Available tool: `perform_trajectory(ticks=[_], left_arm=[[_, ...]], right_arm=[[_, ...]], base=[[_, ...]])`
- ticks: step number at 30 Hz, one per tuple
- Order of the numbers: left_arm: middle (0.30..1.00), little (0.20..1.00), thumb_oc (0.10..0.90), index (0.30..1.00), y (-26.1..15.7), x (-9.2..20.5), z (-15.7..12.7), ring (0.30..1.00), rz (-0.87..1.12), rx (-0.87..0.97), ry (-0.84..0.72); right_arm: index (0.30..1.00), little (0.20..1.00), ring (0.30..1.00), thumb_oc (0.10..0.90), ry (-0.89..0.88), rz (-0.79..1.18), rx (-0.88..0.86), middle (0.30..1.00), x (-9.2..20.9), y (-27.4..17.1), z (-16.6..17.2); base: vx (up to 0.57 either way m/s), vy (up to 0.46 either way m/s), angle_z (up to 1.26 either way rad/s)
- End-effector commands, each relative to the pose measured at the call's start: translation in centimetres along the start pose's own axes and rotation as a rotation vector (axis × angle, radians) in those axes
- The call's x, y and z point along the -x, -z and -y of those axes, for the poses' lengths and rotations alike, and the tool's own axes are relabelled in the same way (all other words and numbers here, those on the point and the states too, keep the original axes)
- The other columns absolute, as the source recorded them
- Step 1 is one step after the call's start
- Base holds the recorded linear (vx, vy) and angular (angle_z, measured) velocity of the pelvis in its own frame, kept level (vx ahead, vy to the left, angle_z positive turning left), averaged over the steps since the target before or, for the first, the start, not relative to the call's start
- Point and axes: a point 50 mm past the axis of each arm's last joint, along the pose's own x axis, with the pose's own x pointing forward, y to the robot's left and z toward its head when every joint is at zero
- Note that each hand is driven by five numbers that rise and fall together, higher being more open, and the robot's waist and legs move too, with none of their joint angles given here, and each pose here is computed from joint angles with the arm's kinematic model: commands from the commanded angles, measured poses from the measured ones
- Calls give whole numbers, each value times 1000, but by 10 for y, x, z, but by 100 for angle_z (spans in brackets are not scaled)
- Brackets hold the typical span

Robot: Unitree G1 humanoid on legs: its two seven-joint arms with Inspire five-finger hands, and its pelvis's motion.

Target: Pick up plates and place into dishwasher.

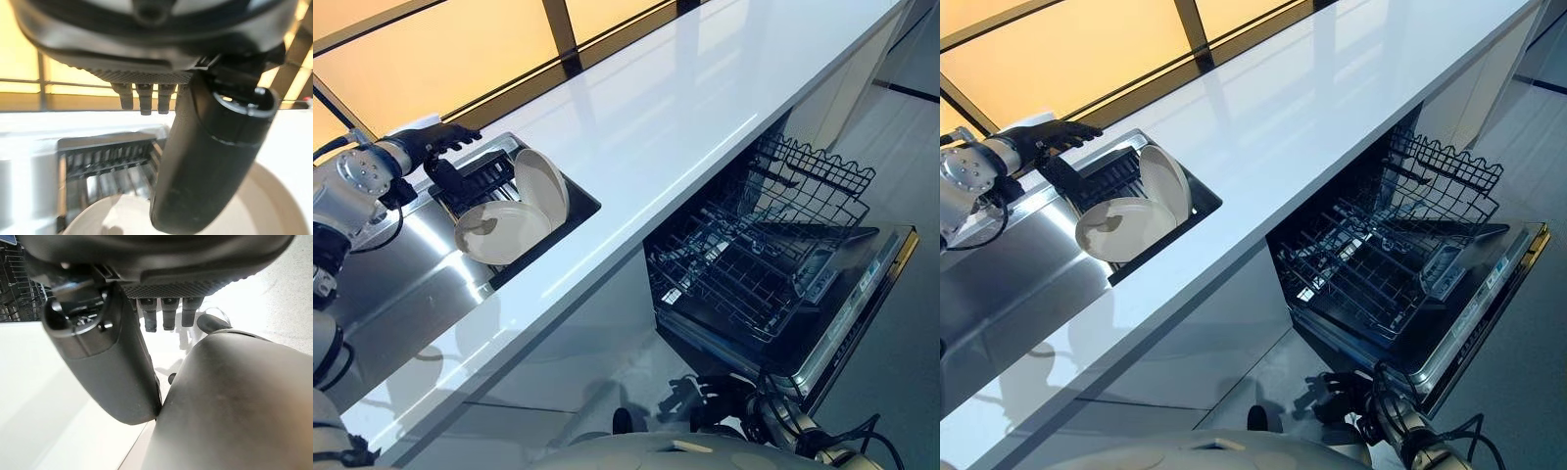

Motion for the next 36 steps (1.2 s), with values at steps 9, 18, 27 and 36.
perform_trajectory(ticks=[9, 18, 27, 36], left_arm=[[900, 900, 800, 900, 26, 14, -38, 900, -76, 239, -162], [900, 900, 800, 900, 35, 7, -16, 900, -122, 314, -120], [900, 900, 800, 900, 43, 4, -6, 900, -192, 336, -94], [900, 900, 800, 900, 35, 1, -11, 900, -204, 364, -65]], right_arm=[[900, 900, 900, 800, -35, -117, 30, 900, 7, 42, -19], [900, 900, 900, 800, -27, -103, 37, 900, 7, 39, -16], [900, 900, 900, 800, -8, -83, 50, 900, 6, 33, -10], [900, 900, 900, 800, 8, -51, 60, 900, 6, 22, -1]], base=[[0, 1, 0], [0, 0, 0], [0, 0, 0], [-45, 3, -4]])
